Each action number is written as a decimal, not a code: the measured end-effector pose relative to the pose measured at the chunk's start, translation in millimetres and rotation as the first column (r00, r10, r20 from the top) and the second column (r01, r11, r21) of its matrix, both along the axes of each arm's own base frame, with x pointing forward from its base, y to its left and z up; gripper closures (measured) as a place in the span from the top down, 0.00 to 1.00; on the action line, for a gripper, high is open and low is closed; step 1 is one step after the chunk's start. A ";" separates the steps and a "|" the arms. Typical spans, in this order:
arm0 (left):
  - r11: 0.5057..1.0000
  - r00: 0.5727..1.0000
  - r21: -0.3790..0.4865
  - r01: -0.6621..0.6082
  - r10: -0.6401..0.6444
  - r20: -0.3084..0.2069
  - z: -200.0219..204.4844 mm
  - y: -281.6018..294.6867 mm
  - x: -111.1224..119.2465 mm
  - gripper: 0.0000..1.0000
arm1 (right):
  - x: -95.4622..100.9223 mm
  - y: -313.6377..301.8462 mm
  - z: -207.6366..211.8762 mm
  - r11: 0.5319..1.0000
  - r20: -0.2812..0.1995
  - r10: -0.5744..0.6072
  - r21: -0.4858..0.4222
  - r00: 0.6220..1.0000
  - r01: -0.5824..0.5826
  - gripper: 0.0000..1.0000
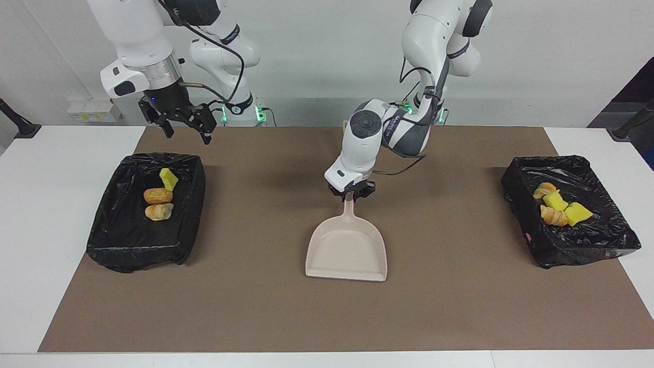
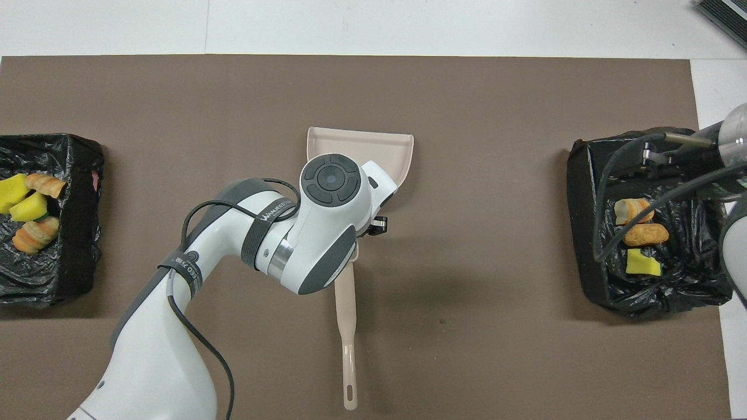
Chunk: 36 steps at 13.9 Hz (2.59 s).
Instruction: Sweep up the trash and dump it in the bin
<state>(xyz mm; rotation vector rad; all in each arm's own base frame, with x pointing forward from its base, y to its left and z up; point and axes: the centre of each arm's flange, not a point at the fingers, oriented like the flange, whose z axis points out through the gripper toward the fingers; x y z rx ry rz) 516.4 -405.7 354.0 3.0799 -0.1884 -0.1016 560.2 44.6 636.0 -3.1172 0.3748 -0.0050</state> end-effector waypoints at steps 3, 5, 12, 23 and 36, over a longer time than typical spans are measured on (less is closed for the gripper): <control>1.000 1.000 -0.003 -0.002 0.002 0.000 -0.3 0.4 -0.1 0.32 | 0.0 0.0 0.0 1.000 0.000 0.000 0.000 1.000 0.000 1.00; 1.000 1.000 -0.005 -0.013 0.013 0.006 0.8 2.6 2.4 0.49 | 0.0 0.0 0.0 1.000 0.000 0.000 0.000 1.000 0.000 1.00; 0.985 0.983 -0.033 -0.167 0.169 0.068 56.5 93.0 53.6 1.00 | 0.0 0.0 0.0 1.000 0.000 0.000 0.000 1.000 0.000 1.00; 0.998 0.997 0.000 -0.068 0.068 0.023 121.3 311.9 87.8 1.00 | 0.0 -0.1 0.0 1.000 0.000 0.000 0.000 1.000 0.000 1.00; 1.000 0.997 0.007 -0.025 0.024 0.078 245.8 410.0 32.3 1.00 | 0.0 -0.1 0.0 1.000 0.000 0.000 0.000 1.000 0.000 1.00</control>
